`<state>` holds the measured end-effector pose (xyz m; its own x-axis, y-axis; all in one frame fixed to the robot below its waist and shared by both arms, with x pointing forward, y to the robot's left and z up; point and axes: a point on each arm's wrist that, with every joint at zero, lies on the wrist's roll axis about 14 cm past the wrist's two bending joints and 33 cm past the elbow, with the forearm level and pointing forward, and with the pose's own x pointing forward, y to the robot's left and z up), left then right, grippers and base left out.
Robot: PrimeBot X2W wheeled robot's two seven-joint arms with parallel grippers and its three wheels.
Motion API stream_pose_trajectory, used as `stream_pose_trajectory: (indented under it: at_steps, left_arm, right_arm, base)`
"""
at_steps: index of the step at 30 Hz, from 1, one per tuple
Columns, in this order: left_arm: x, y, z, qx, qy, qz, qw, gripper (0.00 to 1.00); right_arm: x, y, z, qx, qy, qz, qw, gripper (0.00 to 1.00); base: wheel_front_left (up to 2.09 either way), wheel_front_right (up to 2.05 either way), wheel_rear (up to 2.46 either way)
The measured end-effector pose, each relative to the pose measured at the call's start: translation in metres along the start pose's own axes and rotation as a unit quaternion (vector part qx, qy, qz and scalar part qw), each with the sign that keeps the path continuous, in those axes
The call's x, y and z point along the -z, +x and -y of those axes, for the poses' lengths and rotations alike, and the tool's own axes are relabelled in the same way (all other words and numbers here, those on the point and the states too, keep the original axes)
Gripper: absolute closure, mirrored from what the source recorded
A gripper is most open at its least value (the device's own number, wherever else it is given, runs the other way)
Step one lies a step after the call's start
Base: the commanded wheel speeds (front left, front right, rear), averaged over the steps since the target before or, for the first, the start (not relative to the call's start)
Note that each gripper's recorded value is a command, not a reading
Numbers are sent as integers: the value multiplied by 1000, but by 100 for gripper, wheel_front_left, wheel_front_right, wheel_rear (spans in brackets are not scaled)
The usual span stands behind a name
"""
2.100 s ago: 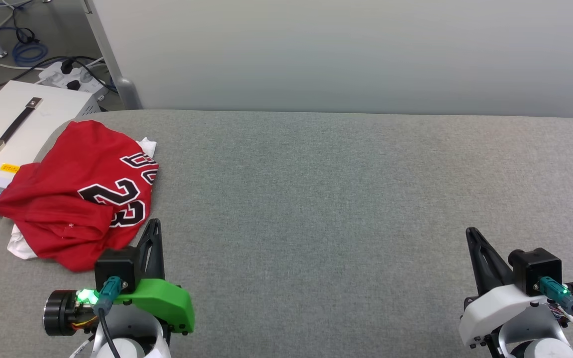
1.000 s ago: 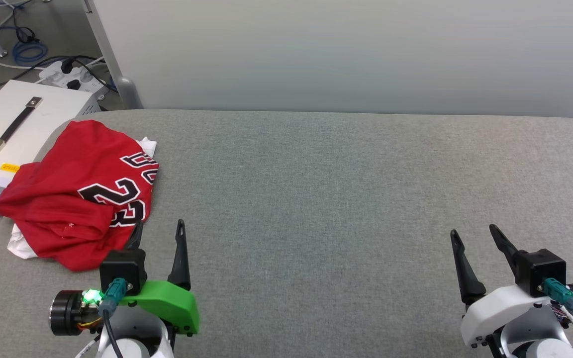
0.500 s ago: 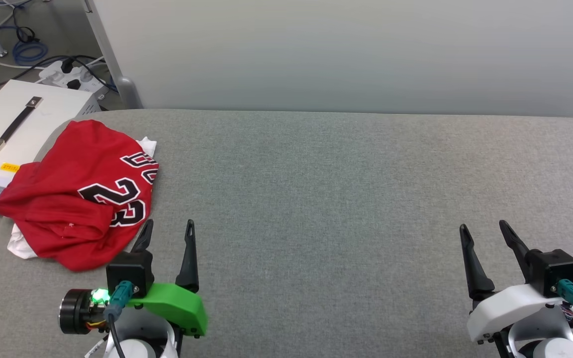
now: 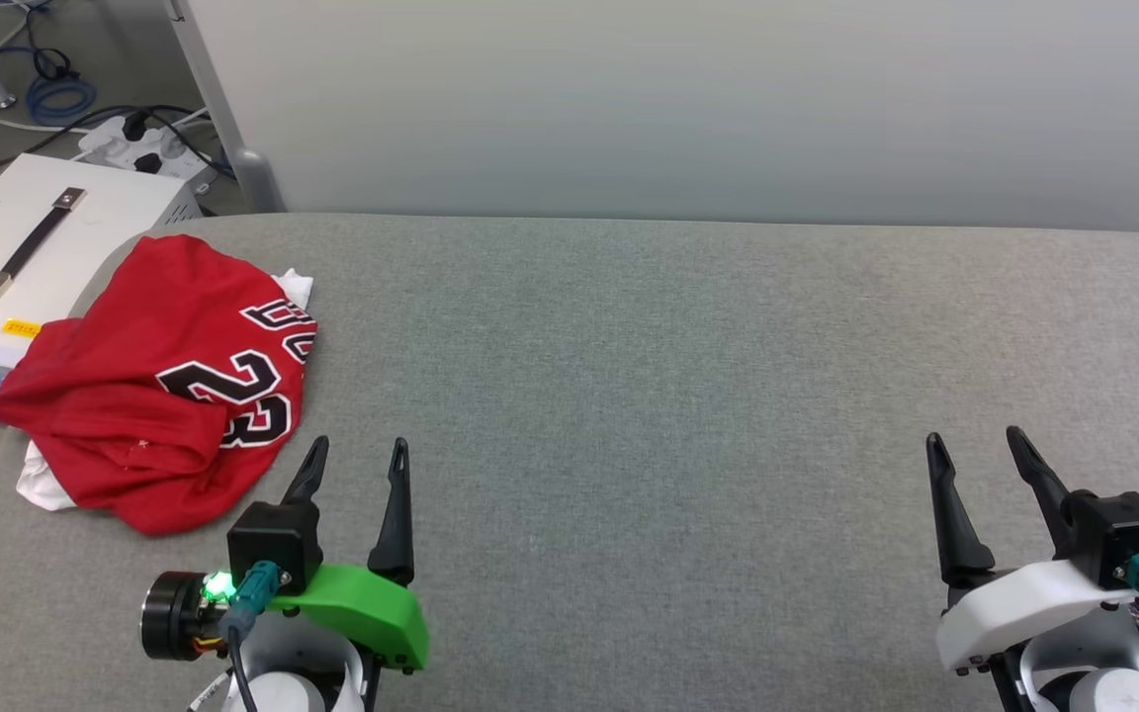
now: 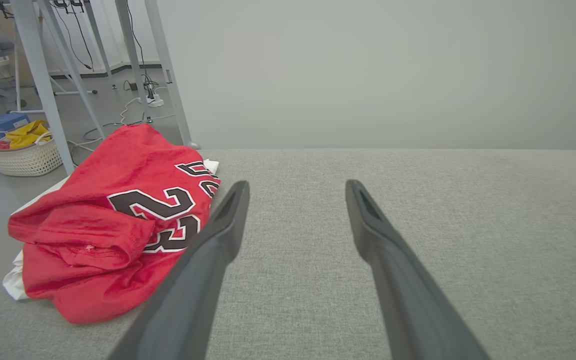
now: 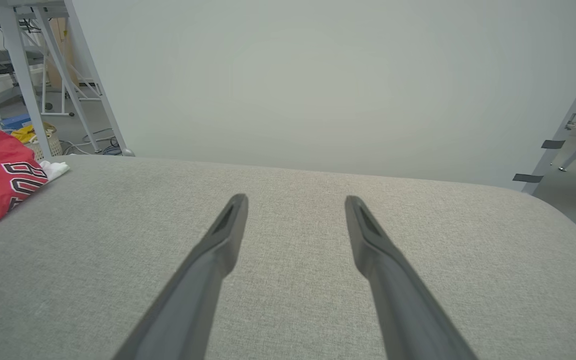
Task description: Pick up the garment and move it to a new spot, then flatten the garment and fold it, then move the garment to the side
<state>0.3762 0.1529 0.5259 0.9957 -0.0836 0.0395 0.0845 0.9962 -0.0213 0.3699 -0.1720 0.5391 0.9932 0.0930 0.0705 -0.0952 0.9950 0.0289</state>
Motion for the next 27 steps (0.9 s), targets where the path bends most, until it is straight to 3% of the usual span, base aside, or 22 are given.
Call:
stream_pose_trajectory:
  at_steps: [13, 27]
  left_arm:
    - [-4, -8, -26, -40, -7, 13, 999, 0]
    - [-1, -49, -88, -144, -10, 14, 989, 0]
  right_arm:
    - [-9, 20, -37, -56, -9, 16, 998, 0]
    - [-12, 46, -110, -171, -7, 26, 985, 0]
  base:
    - [0, 0, 0]
    - [0, 0, 0]
